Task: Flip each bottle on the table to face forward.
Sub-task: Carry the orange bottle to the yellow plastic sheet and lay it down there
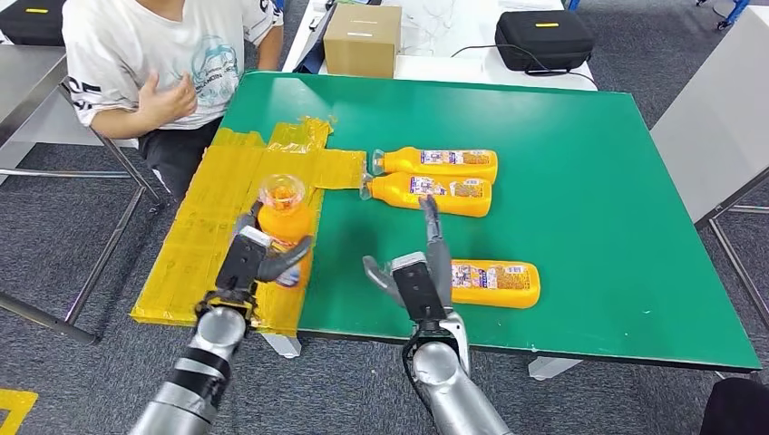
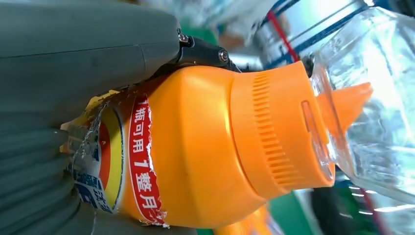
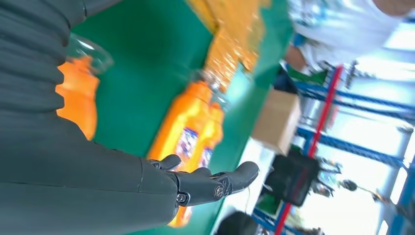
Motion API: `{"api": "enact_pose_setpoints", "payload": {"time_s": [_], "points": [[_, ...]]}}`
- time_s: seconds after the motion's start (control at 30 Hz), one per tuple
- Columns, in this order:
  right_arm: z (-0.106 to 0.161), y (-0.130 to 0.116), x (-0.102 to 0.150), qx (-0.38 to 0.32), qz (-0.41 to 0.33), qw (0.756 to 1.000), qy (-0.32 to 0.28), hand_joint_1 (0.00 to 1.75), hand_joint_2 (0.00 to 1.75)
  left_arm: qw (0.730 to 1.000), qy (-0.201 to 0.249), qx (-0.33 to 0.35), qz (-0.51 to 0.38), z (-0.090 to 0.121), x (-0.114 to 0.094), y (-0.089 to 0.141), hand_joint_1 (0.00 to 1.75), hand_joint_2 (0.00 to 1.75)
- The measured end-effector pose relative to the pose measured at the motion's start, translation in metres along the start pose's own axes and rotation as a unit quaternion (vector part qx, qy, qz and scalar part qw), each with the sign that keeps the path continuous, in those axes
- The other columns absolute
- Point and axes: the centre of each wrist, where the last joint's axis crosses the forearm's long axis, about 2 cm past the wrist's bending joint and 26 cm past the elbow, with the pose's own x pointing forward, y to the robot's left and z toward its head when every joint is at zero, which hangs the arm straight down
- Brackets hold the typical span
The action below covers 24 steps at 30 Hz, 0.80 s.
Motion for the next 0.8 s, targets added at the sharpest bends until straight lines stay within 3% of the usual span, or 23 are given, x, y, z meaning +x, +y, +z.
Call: {"api": "enact_pose_setpoints", "payload": {"time_s": [0.13,0.37,0.6,0.8], "points": [[-0.003,-0.009,0.006,-0.016,-0.014,1.000,-0.016,0.00,1.75,0.993,-0.016,-0.024,-0.113,-0.017,-0.013,0.038,1.75,1.75],[-0.007,-0.014,0.010,-0.018,-0.033,0.999,-0.029,0.00,1.75,0.961,-0.038,-0.081,-0.263,-0.026,-0.028,0.079,1.75,1.75],[-0.008,-0.015,0.009,-0.005,-0.049,0.998,-0.031,0.00,1.75,0.907,-0.045,-0.194,-0.371,-0.029,-0.047,0.109,1.75,1.75],[-0.008,-0.015,0.009,-0.004,-0.051,0.998,-0.034,0.00,1.75,0.889,-0.035,-0.225,-0.398,-0.029,-0.056,0.122,1.75,1.75]]}}
